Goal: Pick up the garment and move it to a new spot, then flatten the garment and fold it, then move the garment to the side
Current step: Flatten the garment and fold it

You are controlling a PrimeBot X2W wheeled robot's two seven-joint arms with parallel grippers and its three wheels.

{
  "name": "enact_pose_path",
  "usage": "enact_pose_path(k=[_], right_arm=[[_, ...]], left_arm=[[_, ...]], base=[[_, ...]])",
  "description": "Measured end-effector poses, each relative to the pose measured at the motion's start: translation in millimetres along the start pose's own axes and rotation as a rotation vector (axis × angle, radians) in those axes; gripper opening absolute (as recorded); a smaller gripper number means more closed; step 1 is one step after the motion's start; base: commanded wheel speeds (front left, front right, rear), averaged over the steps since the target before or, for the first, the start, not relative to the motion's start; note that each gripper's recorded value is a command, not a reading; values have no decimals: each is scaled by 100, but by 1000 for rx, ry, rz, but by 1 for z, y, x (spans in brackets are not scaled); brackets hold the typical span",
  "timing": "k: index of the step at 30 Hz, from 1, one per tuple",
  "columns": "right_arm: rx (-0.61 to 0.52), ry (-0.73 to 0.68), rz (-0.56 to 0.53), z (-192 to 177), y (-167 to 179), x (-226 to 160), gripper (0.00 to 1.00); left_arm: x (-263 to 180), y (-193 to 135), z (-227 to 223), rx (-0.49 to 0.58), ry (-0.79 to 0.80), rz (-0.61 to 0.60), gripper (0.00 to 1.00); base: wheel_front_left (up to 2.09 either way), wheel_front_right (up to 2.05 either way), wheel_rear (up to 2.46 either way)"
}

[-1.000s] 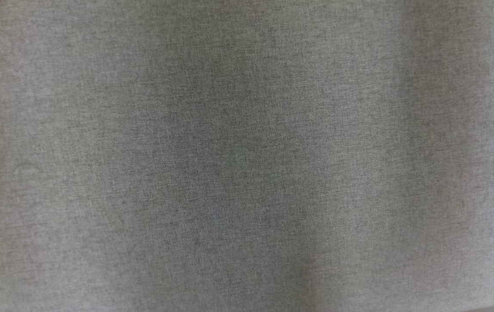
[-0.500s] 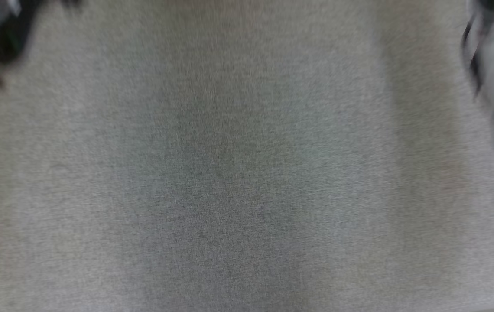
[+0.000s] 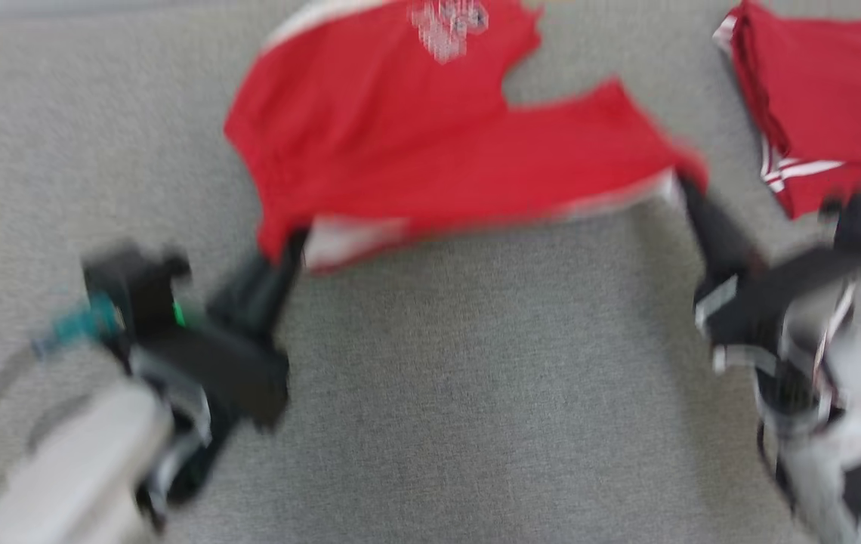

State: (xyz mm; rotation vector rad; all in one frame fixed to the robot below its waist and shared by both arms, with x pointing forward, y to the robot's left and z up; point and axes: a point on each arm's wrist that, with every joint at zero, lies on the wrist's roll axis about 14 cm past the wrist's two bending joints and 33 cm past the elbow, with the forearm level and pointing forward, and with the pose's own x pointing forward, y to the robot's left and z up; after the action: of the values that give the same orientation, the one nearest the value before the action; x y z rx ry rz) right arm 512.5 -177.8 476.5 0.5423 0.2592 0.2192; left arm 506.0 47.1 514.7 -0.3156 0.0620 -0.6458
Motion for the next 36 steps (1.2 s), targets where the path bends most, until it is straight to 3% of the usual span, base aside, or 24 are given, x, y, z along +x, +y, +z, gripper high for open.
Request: enact_pose_path(k=[12,19,27,36], right_arm=[[149,151,-148,-93,-17,-125,0],[200,174,-173,-104,-8,-165,0],[213,99,-150,-74,0,-150,0],[179,41,-38,-15,22,-81,0]], left_arm=[[-101,-46,-69,-84,144,75,0],[-132,-61,-78,-77,167,77,0],[-127,-71,-67,-96,115,66,0],[-103,-64,-37,-99,14,55,0]], base=[[0,0,0],[0,0,0],[0,0,0],[0,0,0]])
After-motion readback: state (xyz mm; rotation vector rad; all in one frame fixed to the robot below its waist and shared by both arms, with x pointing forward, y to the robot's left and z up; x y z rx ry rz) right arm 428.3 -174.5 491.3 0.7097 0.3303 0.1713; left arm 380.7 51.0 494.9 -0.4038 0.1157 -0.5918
